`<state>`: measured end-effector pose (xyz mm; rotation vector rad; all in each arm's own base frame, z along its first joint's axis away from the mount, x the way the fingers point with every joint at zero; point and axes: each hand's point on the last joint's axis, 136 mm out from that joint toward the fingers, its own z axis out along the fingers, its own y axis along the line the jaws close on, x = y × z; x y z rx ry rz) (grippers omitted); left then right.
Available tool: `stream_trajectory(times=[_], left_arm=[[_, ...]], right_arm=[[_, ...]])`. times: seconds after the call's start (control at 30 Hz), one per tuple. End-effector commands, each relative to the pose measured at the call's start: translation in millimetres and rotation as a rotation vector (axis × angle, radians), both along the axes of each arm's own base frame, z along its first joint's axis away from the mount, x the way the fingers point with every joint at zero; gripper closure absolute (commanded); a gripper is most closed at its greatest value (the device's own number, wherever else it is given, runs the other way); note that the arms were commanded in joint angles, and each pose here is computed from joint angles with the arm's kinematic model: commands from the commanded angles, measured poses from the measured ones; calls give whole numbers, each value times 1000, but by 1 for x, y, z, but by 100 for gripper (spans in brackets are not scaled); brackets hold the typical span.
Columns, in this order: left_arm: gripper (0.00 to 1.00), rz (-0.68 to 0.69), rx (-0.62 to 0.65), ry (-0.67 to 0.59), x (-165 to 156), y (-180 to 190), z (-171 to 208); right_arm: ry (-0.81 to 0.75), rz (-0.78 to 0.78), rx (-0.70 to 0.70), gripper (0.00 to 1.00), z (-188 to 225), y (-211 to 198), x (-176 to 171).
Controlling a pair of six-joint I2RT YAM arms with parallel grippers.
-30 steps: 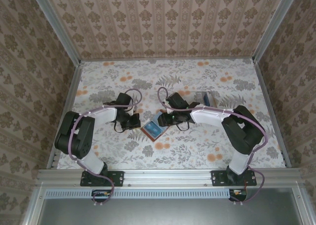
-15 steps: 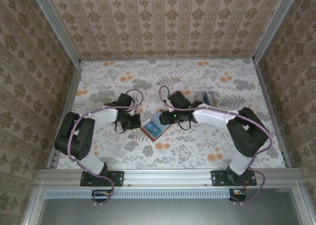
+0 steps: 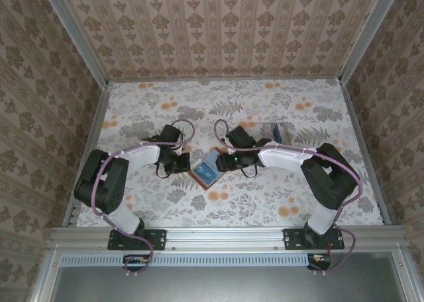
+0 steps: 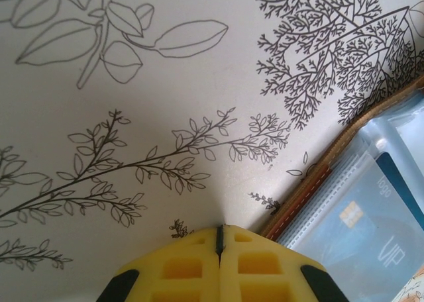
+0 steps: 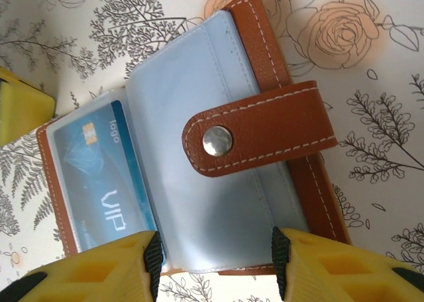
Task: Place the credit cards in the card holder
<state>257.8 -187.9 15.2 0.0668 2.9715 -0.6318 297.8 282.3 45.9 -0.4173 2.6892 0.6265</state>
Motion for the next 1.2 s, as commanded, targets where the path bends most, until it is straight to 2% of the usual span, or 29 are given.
stream_trajectory(times=[0.0, 0.43, 0.67, 1.17], left_arm=[[100, -45, 38, 76, -20, -2, -24], [100, -54, 42, 89, -18, -6, -28], [100, -57, 39, 92, -16, -8, -29], [100, -60, 39, 105, -19, -8, -32]], right_arm=[[8, -20, -50, 49, -14, -9, -1], [6, -13, -55, 48, -19, -5, 2], [33, 18, 13, 51, -22, 12, -4], [27, 98, 146, 76, -2, 32, -13]])
